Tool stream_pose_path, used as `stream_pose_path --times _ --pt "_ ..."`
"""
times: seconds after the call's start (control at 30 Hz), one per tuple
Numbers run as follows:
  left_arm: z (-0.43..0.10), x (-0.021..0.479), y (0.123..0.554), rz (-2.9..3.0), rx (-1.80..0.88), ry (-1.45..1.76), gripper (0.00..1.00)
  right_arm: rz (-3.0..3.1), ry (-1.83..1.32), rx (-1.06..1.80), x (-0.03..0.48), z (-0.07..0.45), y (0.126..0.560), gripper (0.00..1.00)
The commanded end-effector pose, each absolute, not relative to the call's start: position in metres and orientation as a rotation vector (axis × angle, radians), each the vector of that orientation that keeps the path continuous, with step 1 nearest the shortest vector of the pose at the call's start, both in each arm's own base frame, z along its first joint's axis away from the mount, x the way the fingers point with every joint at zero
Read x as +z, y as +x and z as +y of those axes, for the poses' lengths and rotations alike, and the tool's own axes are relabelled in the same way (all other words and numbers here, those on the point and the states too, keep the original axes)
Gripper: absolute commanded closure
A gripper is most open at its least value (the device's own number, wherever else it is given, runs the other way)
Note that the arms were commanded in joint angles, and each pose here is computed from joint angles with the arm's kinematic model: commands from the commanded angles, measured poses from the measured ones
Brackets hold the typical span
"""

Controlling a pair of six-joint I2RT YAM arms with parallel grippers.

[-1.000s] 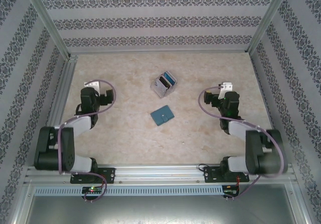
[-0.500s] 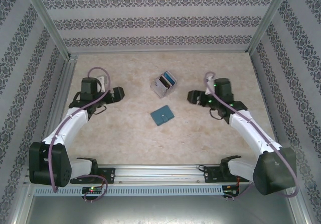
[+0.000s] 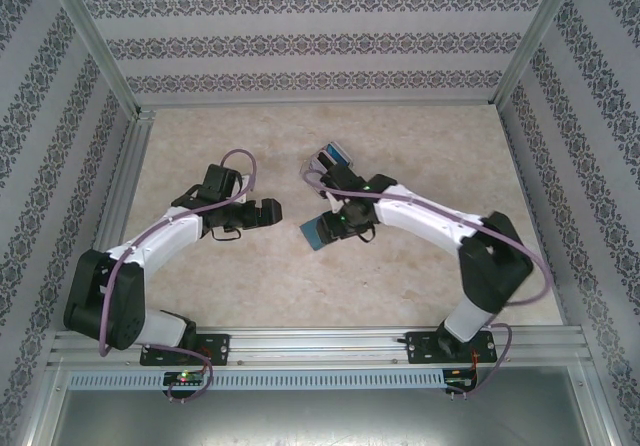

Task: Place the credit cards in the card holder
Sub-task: Open the button on the card holder.

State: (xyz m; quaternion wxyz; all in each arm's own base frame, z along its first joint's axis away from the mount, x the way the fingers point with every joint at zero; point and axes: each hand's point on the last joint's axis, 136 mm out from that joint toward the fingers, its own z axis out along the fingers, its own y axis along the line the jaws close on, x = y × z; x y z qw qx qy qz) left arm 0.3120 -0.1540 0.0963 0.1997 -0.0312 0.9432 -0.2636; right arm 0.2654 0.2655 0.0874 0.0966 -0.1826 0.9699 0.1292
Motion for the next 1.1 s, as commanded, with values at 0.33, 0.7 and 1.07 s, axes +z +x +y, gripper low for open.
stream_pose_path --times 0.33,0.7,1.07 --pt "-0.151 0.100 0.323 2.654 -0.689 -0.131 0.00 2.997 -0.692 0.046 0.045 0.279 0.294 0.52" --pt "-0.154 0.099 0.330 2.655 -0.700 -0.119 0.00 3.068 -0.721 -0.066 0.016 0.269 0.289 0.83" --pt "-0.174 0.110 0.337 2.618 -0.857 -0.103 0.02 2.721 -0.766 0.102 0.101 0.286 0.315 1.00"
